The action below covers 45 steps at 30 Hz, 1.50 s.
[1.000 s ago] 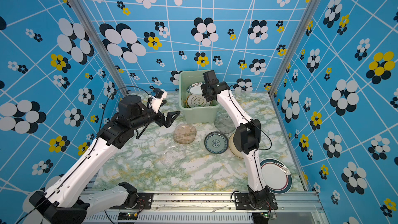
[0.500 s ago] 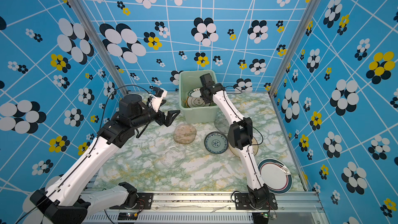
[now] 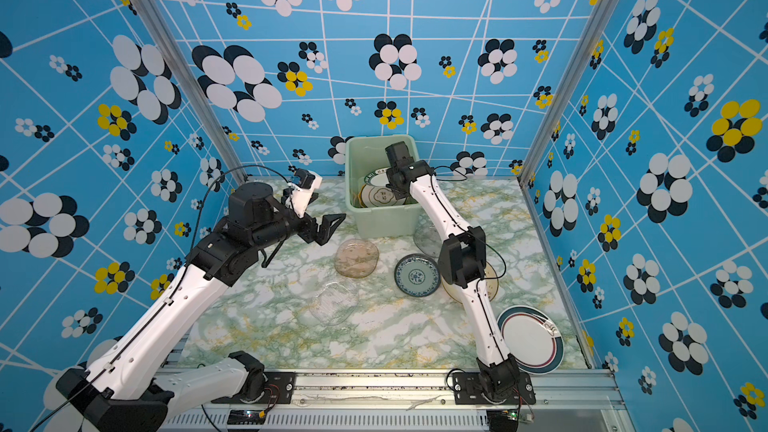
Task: Place the plates into the plastic bin on the countertop
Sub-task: 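Lower the held HAO SHI HAO WEI plate into the bin onto the stacked plates, then open the right gripper to release the plate flat in the bin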
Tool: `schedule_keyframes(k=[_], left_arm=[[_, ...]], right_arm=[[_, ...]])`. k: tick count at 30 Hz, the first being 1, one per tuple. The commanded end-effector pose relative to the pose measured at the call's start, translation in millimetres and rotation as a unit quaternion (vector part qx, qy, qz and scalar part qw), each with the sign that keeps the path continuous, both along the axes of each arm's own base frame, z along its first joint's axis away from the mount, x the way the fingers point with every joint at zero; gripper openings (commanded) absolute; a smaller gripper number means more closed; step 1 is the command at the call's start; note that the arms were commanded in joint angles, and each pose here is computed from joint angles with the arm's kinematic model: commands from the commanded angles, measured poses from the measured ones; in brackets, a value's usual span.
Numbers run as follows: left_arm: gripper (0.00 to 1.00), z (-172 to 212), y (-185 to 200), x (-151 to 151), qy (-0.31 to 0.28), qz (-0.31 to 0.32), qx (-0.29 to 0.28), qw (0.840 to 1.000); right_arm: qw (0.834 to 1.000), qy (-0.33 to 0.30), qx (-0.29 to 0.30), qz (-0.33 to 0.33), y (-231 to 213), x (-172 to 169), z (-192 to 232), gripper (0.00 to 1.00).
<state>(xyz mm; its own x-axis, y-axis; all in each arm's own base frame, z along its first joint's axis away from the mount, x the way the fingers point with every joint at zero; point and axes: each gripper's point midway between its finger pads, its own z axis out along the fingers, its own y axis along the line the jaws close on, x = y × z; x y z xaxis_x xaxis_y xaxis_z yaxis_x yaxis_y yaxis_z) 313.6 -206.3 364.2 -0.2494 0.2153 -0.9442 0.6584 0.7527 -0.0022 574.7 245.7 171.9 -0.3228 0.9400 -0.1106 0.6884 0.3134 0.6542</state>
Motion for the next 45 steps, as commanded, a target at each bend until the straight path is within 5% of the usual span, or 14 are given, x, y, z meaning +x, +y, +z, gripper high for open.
schedule_keyframes(k=[1,23,45], left_arm=[[0.99,6,4,-4,-0.012,0.002,0.009,1.000],[0.99,7,12,-17,-0.030,0.009,-0.009,0.999],[0.99,-10,18,-13,-0.018,0.020,0.009,1.000]], right_arm=[[0.999,0.035,0.026,0.012,21,-1,-39,0.00],[0.988,-0.033,0.072,-0.133,45,-19,16,0.00],[0.987,0.029,0.044,-0.152,42,-22,-52,0.01]])
